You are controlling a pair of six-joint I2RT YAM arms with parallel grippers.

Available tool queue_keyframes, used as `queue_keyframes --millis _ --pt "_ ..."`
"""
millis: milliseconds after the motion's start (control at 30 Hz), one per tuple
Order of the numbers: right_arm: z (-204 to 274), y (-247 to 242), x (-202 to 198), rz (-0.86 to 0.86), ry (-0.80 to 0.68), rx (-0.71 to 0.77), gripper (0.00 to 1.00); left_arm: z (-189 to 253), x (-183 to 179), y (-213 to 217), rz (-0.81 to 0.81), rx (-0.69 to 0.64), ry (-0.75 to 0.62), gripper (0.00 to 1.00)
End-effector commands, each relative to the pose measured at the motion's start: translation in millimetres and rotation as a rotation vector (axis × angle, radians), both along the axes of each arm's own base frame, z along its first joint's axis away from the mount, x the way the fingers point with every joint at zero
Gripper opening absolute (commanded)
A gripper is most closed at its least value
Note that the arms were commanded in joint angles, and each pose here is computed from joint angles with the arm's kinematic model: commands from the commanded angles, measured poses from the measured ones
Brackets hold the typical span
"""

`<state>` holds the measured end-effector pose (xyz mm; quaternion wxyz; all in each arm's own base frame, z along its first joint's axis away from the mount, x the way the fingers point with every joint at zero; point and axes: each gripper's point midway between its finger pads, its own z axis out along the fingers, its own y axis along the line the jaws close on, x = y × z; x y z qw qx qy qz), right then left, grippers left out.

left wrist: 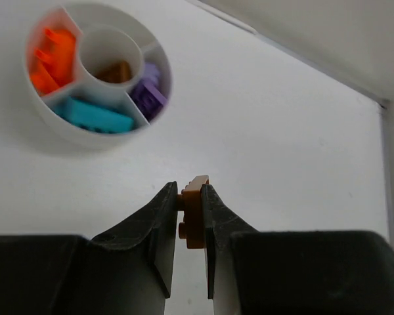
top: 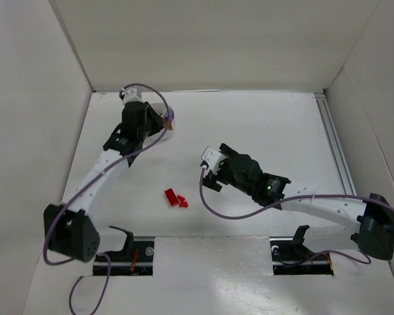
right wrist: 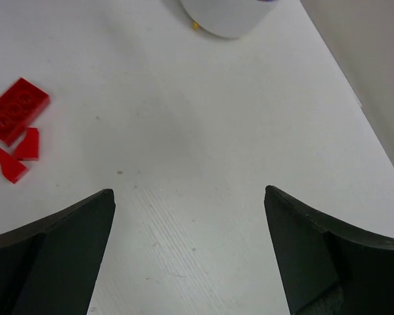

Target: Sort the legos into containers by color

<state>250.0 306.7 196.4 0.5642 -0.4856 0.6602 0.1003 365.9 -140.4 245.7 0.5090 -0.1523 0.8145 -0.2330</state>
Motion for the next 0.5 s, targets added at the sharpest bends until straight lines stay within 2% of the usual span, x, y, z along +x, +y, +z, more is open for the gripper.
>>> queue_keyframes --millis 0,67,200,267,300,333,467 --pt "11 -23 21 -0.181 -0.04 -0.039 1.0 -4 49 58 0.265 0.167 0.066 0.0" --pt "-5 -38 29 -0.229 -0.024 -0.084 1.0 -2 84 60 0.277 0.193 0.082 0.0" --pt "-20 -62 52 -0.277 0.034 -0.09 1.0 -4 132 67 0.308 0.228 0.112 0.0" --pt "-28 -76 67 -0.291 0.072 -0.082 1.0 -10 147 73 0.331 0.257 0.135 0.0" --pt "-34 -81 72 -0.294 0.092 -0.086 1.0 -27 157 71 0.327 0.272 0.17 0.0" --pt "-35 -84 75 -0.294 0.102 -0.078 1.0 -19 165 70 0.32 0.282 0.156 0.0" --pt "-45 -94 85 -0.288 0.146 -0.066 1.0 -33 180 67 0.31 0.306 0.19 0.0"
